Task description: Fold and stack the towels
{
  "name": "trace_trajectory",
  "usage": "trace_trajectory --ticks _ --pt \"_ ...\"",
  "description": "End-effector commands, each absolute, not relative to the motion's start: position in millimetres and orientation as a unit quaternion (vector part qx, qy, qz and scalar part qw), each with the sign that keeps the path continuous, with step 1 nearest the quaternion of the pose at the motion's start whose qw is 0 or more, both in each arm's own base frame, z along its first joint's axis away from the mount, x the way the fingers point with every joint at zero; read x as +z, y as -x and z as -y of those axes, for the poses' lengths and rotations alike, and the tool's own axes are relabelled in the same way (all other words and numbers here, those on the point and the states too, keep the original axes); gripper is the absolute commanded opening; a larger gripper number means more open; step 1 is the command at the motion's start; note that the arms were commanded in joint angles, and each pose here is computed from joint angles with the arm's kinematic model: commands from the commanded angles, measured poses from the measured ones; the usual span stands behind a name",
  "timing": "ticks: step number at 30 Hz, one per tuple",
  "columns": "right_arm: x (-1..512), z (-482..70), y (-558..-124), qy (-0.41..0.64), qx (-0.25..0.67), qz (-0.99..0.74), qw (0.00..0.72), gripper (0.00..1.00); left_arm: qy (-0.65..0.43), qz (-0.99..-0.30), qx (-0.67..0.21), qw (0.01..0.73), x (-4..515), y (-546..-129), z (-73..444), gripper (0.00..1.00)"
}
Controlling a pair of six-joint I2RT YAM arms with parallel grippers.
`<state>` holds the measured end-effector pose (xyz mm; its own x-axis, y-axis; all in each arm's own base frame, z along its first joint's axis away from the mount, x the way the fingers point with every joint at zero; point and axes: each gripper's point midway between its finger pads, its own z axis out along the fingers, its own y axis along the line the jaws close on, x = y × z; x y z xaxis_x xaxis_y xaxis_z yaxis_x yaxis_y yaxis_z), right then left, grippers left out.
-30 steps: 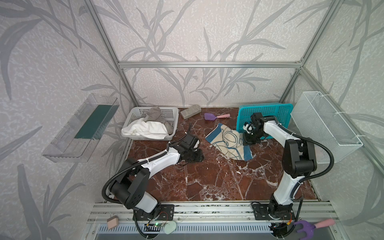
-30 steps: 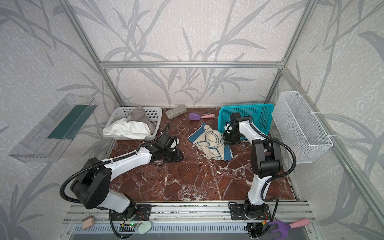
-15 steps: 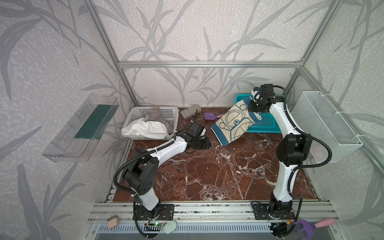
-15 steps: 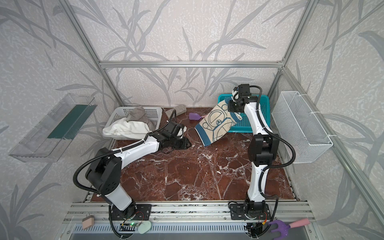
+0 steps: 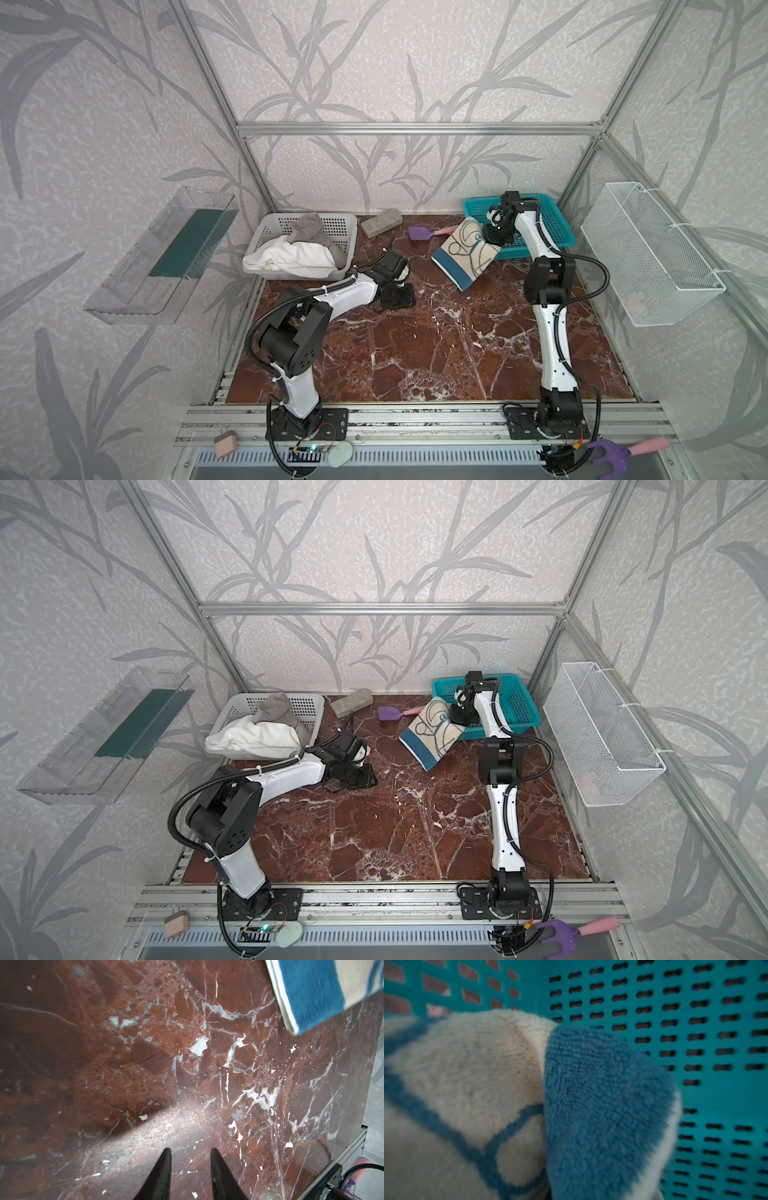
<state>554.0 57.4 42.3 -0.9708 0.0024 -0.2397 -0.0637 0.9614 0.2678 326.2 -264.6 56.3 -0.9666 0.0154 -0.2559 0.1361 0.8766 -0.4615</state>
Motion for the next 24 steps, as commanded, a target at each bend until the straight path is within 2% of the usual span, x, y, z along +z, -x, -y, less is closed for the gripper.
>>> trace_trajectory --ticks 1,12,16,21,24 --pt "86.1 -63.8 -525.1 0.021 0.157 -0.979 0.13 0.0 -0.036 -0.959 -0.249 0.129 64.0 -323.6 261.7 0.34" --pt "55.5 -139.4 -375.0 -0.031 0.208 -0.975 0.074 0.0 -0.006 -0.954 -0.252 0.162 89.4 -316.6 238.3 0.34" --pt "74.9 -152.9 -366.4 -0.022 0.192 -0.977 0.096 0.0 0.001 -0.946 -0.27 0.181 107.2 -319.3 229.7 0.36" --pt "145.6 -147.6 -383.6 -0.022 0.167 -0.968 0.188 0.0 -0.012 -0.936 -0.279 0.212 133.6 -323.2 228.4 0.46" --pt "184.8 -141.2 -388.7 -0.015 0.155 -0.961 0.228 0.0 -0.011 -0.934 -0.28 0.22 140.5 -323.0 226.6 0.47"
